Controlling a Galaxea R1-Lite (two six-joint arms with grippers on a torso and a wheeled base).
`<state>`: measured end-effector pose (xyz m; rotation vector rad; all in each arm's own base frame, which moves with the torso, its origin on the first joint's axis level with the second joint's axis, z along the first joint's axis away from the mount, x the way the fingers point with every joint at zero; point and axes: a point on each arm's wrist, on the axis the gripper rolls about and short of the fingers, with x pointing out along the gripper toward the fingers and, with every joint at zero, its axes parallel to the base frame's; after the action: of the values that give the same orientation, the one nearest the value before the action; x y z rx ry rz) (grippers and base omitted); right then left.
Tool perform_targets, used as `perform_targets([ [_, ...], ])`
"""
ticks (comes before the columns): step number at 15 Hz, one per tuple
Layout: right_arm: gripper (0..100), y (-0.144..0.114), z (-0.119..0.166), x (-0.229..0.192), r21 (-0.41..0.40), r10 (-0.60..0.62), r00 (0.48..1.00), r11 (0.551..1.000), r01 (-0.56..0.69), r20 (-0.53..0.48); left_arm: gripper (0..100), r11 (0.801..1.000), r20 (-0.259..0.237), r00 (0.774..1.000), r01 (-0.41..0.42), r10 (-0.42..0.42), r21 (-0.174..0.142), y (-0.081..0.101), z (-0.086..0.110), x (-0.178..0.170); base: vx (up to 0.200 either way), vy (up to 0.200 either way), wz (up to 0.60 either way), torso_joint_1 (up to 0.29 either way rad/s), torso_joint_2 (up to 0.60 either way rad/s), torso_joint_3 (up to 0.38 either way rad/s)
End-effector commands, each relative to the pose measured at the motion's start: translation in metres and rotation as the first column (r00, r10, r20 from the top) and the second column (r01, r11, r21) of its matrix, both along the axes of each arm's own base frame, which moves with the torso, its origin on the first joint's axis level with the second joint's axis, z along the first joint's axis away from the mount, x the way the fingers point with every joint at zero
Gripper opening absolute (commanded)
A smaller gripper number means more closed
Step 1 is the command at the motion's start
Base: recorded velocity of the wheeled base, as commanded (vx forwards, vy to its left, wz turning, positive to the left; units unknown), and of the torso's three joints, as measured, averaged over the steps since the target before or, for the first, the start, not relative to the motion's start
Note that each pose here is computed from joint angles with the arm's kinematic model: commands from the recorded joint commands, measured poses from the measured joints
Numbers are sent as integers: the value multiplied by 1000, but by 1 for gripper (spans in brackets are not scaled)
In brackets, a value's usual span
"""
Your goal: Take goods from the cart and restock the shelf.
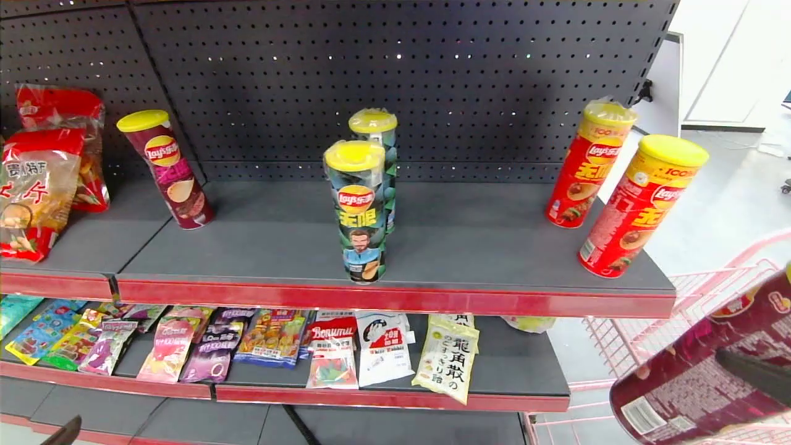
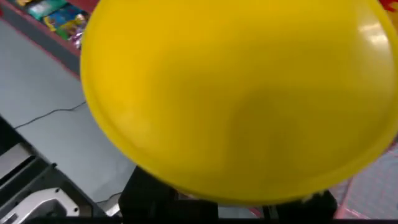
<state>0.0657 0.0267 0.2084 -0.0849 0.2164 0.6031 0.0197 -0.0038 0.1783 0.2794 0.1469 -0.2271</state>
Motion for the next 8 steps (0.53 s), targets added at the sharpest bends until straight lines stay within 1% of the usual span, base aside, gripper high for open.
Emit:
perform_targets([
  [1,0,-1,2,-9,20,61,998,998,-62,30,100,1000,1,1000,1,-1,0,0,0,0,0,200,0,2,7,-2],
  [5,0,-1,2,-12,22,89,995,996,-90,44,100,1000,6,1000,1,-1,-2,0,0,-1,0,200,0,1,2,2],
  [7,0,1,2,-15,24,147,988,989,-148,47,100,1000,6,1000,1,-1,-2,0,0,-1,0,200,0,2,2,0],
  [8,0,2,1,-15,22,154,987,988,-155,42,100,1000,6,1000,1,-1,-2,0,0,-1,0,200,0,2,7,2],
])
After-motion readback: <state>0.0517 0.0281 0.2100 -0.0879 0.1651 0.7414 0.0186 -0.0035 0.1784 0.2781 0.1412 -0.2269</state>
